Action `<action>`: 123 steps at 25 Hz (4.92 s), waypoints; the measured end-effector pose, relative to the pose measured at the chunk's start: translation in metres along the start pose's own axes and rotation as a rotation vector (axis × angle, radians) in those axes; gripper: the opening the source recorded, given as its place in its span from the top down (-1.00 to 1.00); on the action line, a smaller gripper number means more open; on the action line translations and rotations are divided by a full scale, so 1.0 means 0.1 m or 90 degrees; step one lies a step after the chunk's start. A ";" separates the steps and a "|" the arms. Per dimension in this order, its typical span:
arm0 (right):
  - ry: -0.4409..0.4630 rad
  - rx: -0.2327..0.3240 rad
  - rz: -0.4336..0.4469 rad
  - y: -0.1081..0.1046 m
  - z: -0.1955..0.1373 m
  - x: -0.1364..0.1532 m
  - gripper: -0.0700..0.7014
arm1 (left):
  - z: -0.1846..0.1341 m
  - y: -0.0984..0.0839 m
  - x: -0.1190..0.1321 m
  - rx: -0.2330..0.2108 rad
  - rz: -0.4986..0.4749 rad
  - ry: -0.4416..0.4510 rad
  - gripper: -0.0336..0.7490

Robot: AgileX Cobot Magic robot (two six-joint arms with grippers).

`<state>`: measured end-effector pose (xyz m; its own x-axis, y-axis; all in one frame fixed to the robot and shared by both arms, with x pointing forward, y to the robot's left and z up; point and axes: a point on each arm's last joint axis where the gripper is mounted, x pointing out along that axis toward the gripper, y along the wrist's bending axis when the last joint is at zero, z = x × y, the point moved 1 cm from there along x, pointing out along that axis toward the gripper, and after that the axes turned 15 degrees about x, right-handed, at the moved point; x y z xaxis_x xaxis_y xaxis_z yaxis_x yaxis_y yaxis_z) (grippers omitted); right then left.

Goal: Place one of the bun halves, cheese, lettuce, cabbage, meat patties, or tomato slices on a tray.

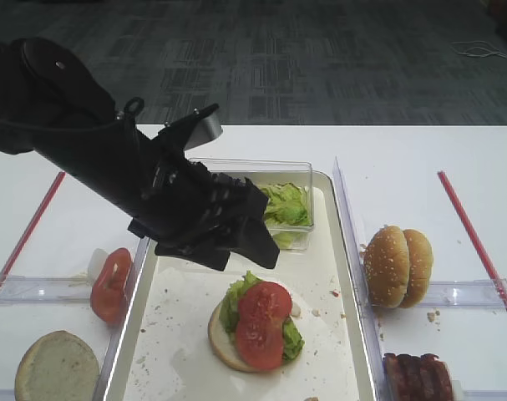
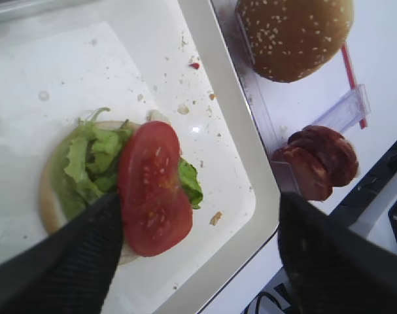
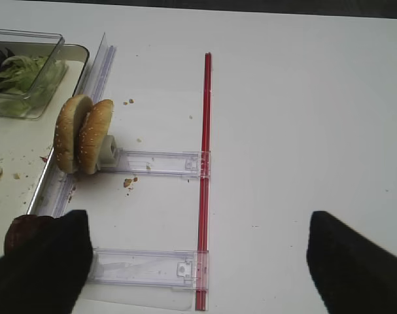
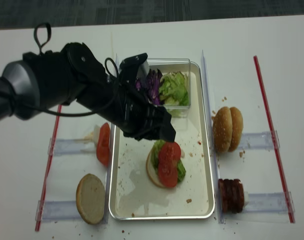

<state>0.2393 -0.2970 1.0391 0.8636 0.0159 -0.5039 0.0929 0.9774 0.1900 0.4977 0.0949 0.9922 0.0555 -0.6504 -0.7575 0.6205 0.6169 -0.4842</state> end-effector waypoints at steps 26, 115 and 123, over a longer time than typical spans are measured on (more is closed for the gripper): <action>0.000 -0.001 0.000 0.00 0.00 0.00 -0.97 | -0.14 0.08 -0.36 0.023 0.179 0.058 -0.36; 0.000 0.000 0.000 0.00 0.00 0.00 -0.97 | -2.43 -0.23 -1.77 -0.143 0.549 -0.167 -0.34; 0.000 0.000 0.000 0.00 0.00 0.00 -0.97 | -2.64 -0.46 -1.81 -0.066 0.565 -0.284 -0.34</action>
<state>0.2394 -0.2970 1.0391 0.8638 0.0159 -0.5036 0.0930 0.9773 0.1904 0.2528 0.3014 1.0361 0.7681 -0.0289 -0.6397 0.1419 0.9818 0.1261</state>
